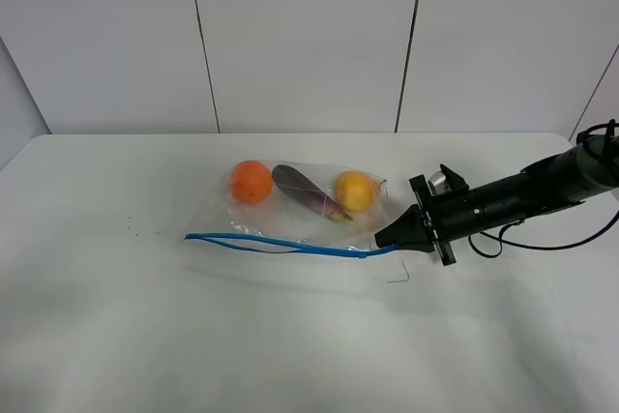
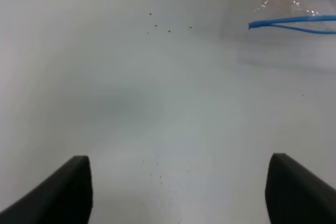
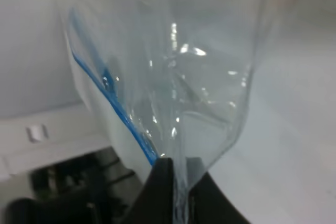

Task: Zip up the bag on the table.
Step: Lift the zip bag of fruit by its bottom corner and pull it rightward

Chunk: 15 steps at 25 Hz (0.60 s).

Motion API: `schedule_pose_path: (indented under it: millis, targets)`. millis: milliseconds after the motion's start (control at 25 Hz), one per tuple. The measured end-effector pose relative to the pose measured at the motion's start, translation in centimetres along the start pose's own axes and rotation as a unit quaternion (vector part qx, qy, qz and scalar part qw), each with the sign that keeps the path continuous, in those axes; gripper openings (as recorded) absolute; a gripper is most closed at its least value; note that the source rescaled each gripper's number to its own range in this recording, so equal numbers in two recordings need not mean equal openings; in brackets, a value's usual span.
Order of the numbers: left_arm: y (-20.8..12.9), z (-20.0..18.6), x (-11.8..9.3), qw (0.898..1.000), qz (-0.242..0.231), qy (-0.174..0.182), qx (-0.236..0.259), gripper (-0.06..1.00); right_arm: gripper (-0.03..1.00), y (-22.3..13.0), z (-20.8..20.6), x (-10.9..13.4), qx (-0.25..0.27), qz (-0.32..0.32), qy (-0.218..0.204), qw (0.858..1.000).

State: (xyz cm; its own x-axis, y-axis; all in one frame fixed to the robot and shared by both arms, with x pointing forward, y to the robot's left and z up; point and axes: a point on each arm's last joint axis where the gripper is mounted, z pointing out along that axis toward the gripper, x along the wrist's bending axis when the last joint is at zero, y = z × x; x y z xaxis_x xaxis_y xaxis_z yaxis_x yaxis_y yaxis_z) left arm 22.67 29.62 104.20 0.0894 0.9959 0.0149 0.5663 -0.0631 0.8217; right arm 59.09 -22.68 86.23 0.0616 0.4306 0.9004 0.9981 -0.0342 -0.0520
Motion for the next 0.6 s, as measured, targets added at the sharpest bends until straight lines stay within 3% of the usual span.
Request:
schedule_pose_path:
  millis: [320, 600]
  targets:
    - [0.0, 0.0, 0.0, 1.0, 0.0, 0.0, 0.0, 1.0, 0.0, 0.7, -0.1, 0.6, -0.035, 0.113, 0.035, 0.992]
    - [0.0, 0.0, 0.0, 1.0, 0.0, 0.0, 0.0, 1.0, 0.0, 0.7, -1.2, 3.0, -0.052, 0.099, 0.04, 0.993]
